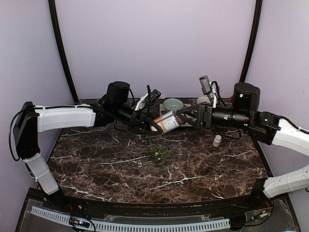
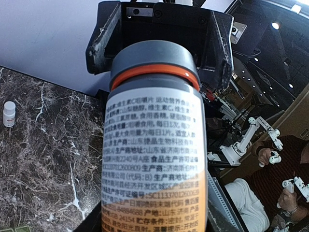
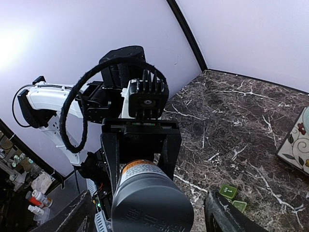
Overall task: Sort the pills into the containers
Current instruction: Screw the lid of the pill bottle onto the pill bottle.
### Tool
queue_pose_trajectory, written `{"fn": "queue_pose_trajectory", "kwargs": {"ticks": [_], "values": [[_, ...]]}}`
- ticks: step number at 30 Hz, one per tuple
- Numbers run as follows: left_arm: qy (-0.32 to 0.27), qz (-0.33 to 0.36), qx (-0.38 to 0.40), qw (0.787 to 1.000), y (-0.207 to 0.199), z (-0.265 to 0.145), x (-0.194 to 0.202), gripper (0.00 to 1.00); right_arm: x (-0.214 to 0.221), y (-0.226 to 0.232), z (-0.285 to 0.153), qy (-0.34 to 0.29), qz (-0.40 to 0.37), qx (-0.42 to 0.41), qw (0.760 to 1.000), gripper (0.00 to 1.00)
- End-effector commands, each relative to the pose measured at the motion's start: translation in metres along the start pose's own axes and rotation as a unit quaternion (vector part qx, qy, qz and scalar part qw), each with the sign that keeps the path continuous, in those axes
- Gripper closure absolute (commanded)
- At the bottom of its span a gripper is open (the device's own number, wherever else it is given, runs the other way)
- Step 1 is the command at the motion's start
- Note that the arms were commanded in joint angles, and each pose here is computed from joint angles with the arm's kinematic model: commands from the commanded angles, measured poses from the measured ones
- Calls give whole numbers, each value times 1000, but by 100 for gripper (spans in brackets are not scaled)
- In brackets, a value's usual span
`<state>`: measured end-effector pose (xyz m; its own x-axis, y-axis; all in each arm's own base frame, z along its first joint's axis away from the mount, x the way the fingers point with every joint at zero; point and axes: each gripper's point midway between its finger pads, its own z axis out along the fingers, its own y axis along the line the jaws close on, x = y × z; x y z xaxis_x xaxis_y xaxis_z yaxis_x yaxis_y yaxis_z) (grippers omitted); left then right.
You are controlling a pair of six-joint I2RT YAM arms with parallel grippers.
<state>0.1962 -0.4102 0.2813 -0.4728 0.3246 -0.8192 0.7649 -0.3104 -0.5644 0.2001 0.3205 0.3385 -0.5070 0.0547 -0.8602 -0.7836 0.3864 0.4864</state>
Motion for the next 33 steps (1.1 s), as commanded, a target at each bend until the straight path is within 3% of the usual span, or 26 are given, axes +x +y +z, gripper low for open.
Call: {"fn": "queue_pose_trajectory", "kwargs": {"ticks": [1,7,15,26,33], "values": [[-7,34,26,999,-17,-2,-18,100,-7,9,3,-12,-4,-27,1000,24],[-7,34,30,999,-18,-2,-18,100,-3,9,6,-9,3,-36,999,35],[-7,32,32,999,-17,-1,-18,100,0,10,10,0,10,-44,999,70],[-11,96,-61,993,-5,-3,-30,100,13,-12,31,45,72,5,996,86],[-28,182,-173,968,1,-10,-44,100,45,-44,51,104,153,72,980,89]]}}
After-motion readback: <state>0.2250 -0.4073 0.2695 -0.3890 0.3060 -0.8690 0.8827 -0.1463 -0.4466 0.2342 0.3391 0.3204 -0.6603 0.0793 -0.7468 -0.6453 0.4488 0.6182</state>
